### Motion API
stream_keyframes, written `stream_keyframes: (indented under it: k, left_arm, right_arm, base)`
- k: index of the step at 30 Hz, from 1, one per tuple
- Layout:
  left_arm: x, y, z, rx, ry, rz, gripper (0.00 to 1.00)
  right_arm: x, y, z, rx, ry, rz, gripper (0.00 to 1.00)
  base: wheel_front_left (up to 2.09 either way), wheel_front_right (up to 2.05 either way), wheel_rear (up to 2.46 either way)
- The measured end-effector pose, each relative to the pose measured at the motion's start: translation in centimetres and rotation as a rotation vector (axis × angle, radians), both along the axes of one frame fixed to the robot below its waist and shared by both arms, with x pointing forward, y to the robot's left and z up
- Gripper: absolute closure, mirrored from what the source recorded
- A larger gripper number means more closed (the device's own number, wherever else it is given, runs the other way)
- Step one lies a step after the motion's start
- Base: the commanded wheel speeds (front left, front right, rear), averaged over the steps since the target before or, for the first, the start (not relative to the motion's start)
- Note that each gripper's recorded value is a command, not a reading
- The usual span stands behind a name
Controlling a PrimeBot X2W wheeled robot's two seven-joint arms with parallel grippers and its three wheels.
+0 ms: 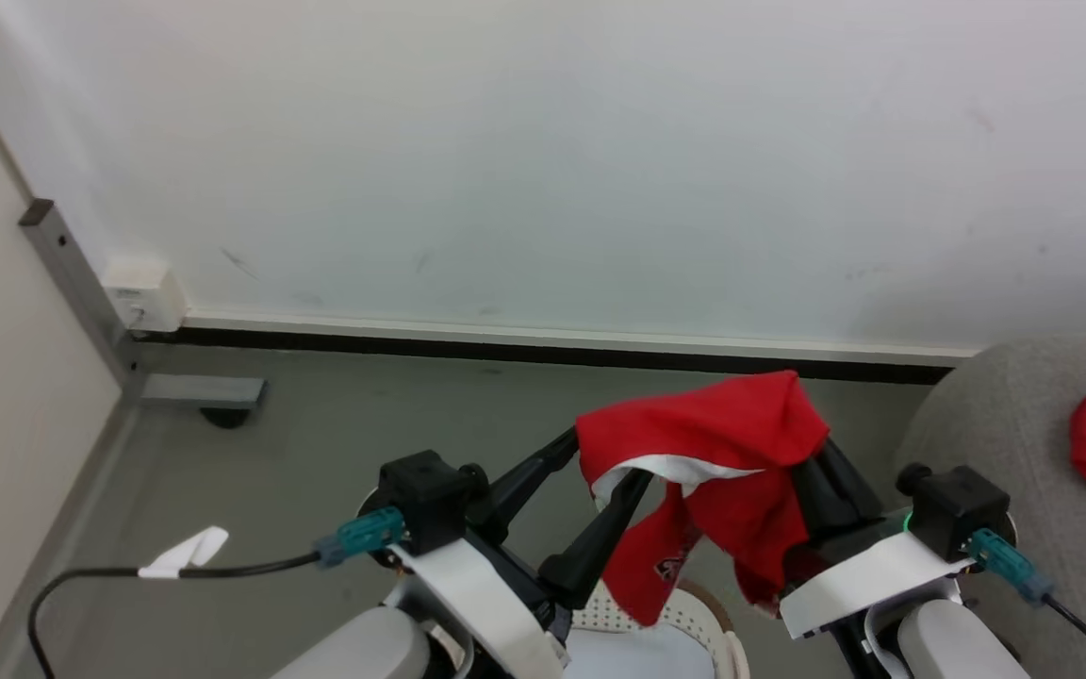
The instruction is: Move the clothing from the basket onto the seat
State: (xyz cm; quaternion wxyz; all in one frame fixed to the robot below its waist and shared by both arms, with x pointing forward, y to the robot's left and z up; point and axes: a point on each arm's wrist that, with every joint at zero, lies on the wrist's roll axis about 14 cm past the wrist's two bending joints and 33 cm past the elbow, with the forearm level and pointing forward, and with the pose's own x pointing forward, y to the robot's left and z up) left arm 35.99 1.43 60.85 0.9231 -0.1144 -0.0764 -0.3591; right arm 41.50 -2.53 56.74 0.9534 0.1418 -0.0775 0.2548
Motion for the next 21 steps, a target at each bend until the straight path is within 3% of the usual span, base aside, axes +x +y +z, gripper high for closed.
stream_keyframes:
  k: [10, 21]
  left_arm:
    - [0.5, -4.2, -1.5, 0.009, -0.014, -0.141, 0.00]
    - [0.8, -9.5, -3.9, 0.025, 0.010, -0.317, 0.00]
  right_arm:
    - [0.0, -10.2, 3.3, -0.011, -0.124, -0.270, 1.00]
    - [-4.1, -19.4, 3.5, -0.072, -0.157, -0.540, 1.00]
  base:
    - [0.00, 0.00, 0.00]
    - [0.00, 0.00, 0.00]
